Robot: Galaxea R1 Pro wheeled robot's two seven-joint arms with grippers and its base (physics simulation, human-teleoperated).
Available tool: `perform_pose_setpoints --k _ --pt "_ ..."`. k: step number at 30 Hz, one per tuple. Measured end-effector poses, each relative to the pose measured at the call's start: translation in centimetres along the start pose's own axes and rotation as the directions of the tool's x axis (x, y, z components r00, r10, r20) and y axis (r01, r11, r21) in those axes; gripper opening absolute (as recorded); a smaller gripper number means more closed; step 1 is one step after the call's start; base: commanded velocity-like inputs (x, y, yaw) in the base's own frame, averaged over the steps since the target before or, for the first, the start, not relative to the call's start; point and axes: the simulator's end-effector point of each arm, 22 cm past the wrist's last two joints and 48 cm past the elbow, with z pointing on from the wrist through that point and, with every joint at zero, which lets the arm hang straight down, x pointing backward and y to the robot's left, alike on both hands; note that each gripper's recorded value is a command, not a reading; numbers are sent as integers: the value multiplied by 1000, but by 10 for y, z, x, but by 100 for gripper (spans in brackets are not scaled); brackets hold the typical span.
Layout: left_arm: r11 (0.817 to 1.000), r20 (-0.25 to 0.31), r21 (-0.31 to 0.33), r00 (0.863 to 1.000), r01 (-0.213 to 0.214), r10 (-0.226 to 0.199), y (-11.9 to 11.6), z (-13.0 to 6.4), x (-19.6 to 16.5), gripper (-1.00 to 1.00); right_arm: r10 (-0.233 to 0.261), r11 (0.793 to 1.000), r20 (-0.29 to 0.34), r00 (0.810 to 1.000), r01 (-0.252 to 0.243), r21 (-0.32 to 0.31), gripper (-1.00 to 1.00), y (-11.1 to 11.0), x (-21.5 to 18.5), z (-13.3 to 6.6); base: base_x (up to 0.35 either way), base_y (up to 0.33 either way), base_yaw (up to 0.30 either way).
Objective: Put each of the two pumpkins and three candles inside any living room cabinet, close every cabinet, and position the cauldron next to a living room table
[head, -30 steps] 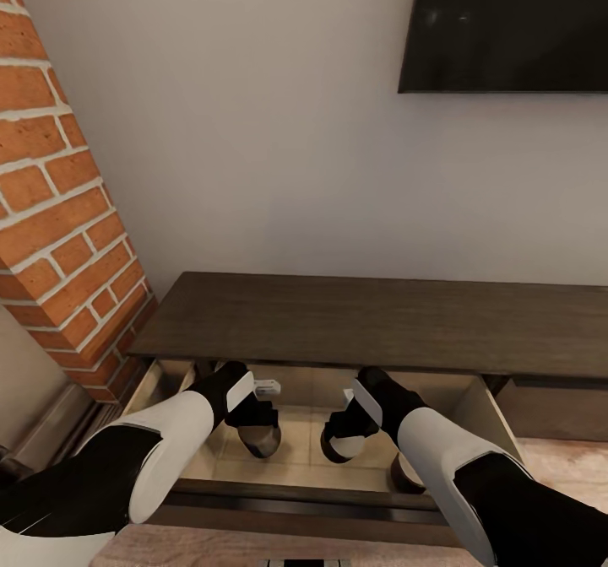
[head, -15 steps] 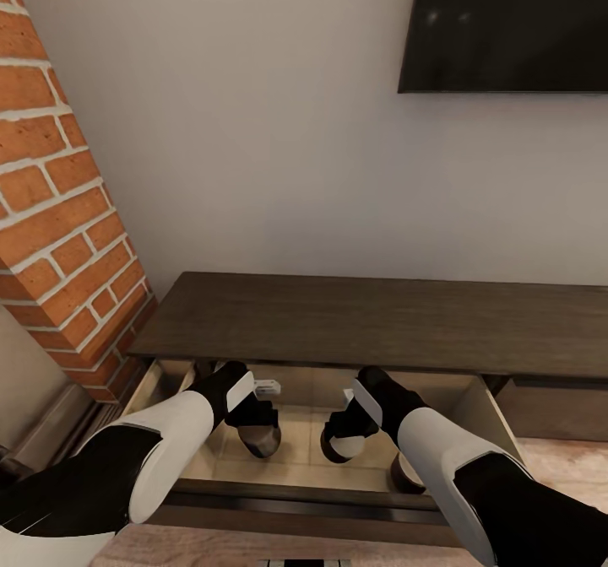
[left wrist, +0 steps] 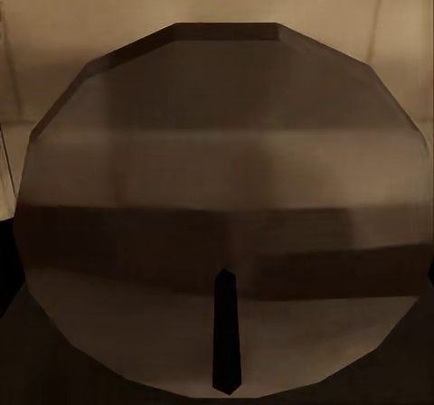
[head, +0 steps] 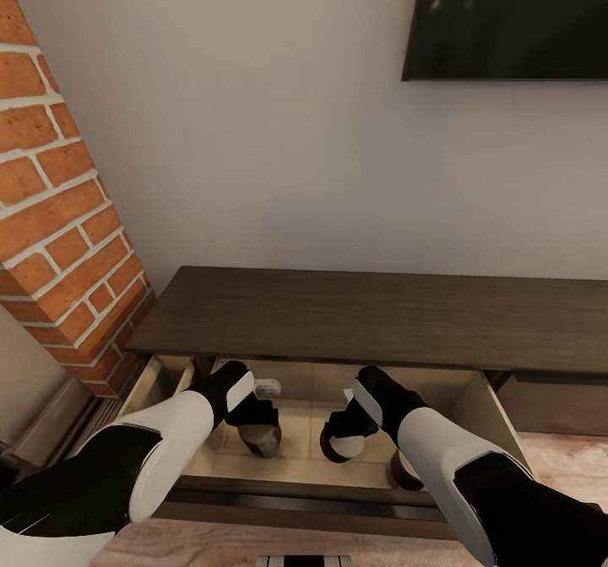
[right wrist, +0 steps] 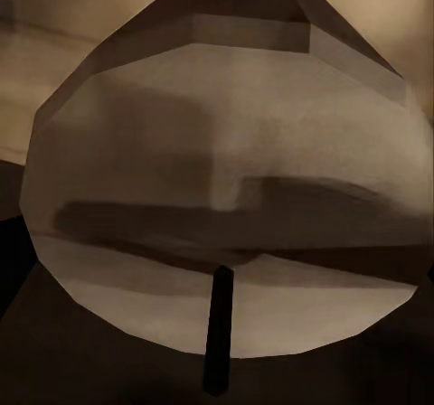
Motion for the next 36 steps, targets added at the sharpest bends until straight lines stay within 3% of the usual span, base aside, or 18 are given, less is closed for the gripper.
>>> perform_pose_setpoints --k 4,11,17,28,36 --pt "1000 37 0 999 5 -5 0 0 -8 -100 0 1000 1 1000 0 -2 -100 0 0 0 0 0 0" --pt "1000 46 -1 999 5 -5 1 1 -9 -100 -1 1000 38 999 1 -1 -100 1 -8 0 0 0 0" --pt "1000 20 0 1000 9 -9 2 14 -3 -100 4 1000 17 1000 -4 -5 -100 -1 -4 13 0 0 0" --pt "1000 20 0 1000 9 -9 2 14 -3 -100 4 1000 17 1000 -4 -5 -100 -1 -4 13 0 0 0" --pt "1000 -4 1 1000 12 -12 3 28 3 -100 8 1000 -6 1000 -9 -10 -100 -2 1 26 0 0 0"
